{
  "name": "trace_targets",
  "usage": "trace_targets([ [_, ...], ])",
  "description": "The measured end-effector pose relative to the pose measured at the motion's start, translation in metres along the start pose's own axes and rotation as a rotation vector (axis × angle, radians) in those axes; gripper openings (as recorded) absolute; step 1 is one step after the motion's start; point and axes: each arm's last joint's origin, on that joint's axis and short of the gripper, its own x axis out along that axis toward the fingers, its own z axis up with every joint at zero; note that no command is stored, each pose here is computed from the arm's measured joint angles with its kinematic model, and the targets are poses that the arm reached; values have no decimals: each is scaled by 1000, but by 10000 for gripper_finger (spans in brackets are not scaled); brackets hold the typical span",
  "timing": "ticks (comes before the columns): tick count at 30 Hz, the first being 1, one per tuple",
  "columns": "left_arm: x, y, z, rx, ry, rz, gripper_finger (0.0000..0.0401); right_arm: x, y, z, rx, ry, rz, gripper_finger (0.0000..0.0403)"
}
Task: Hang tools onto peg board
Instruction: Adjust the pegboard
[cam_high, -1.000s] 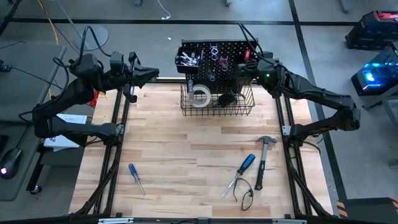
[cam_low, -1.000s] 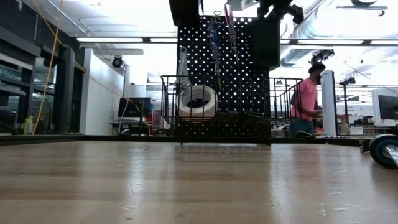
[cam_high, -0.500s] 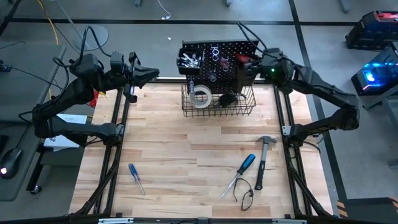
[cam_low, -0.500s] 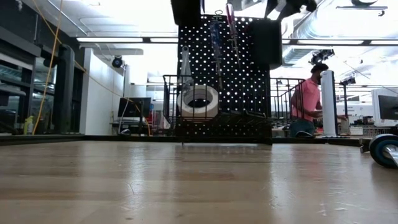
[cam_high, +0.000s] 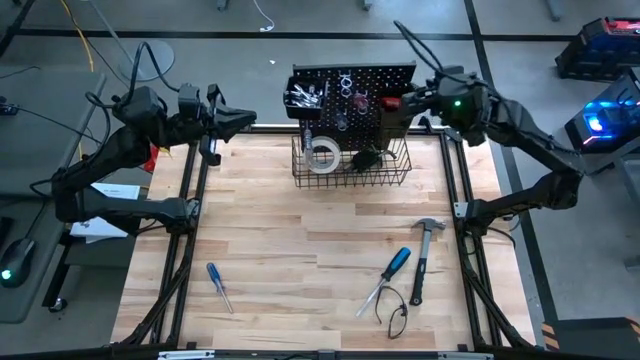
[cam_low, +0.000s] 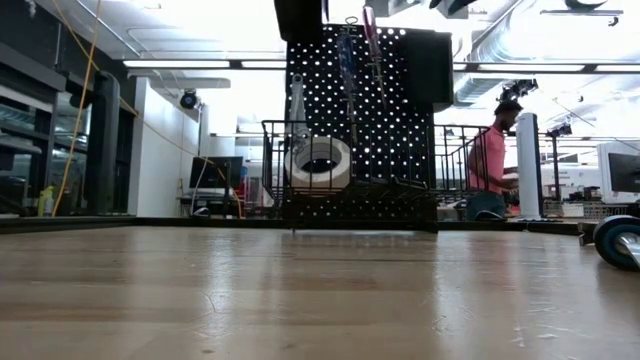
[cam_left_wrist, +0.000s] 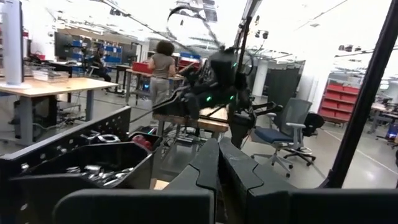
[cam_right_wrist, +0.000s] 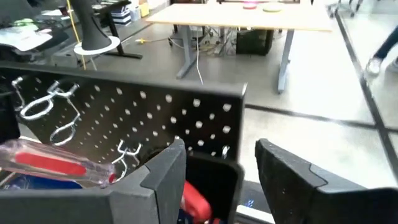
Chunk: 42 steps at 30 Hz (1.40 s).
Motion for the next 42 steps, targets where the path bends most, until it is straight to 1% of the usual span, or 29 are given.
trace_targets([
  [3,-3,2,1,8,3,21,0,-10,-5,12,-28,-17,9,184],
  [5,-5,3,1,10,3,40,0,-18,-8,19,-37,-13,59,184],
  [7,-7,4,2,11,3,56,0,-24,-9,22,-36,25,172,184],
  [9,-9,5,3,13,-2,62,0,-27,-7,22,-28,85,311,184],
  [12,-13,5,5,15,-14,66,0,-31,3,10,14,245,522,184],
  [14,-15,4,6,6,-18,68,0,-33,12,-7,25,390,589,184],
  [16,-16,4,6,-1,-19,67,0,-36,23,-32,9,539,606,184],
  [20,-20,3,5,-13,-4,70,0,-49,49,-93,-35,800,599,184],
  [23,-21,3,4,-42,11,75,0,-64,66,-147,-3,1025,620,184],
  [24,-21,3,4,-50,14,76,0,-69,69,-167,26,1113,586,184],
  [26,-21,3,4,-70,11,75,0,-78,68,-207,101,1276,454,184],
  [27,-21,3,4,-80,9,75,0,-83,66,-226,133,1323,388,184],
  [29,-21,3,4,-86,10,75,0,-91,62,-258,205,1379,272,184],
  [31,-21,3,4,-87,12,75,0,-93,55,-283,274,1394,164,184],
  [33,-21,3,3,-88,16,76,0,-92,46,-300,315,1375,63,184],
  [35,-21,3,2,-92,36,82,0,-87,37,-312,349,1322,-37,184],
  [37,-19,6,-6,-106,103,101,0,-81,28,-319,380,1265,-129,184],
  [38,-17,7,-11,-115,147,117,0,-79,26,-321,395,1237,-152,184],
  [40,-15,11,-22,-128,248,177,0,-76,24,-323,405,1196,-161,184],
  [42,-10,16,-36,-105,328,207,0,-75,23,-323,389,1176,-157,184],
])
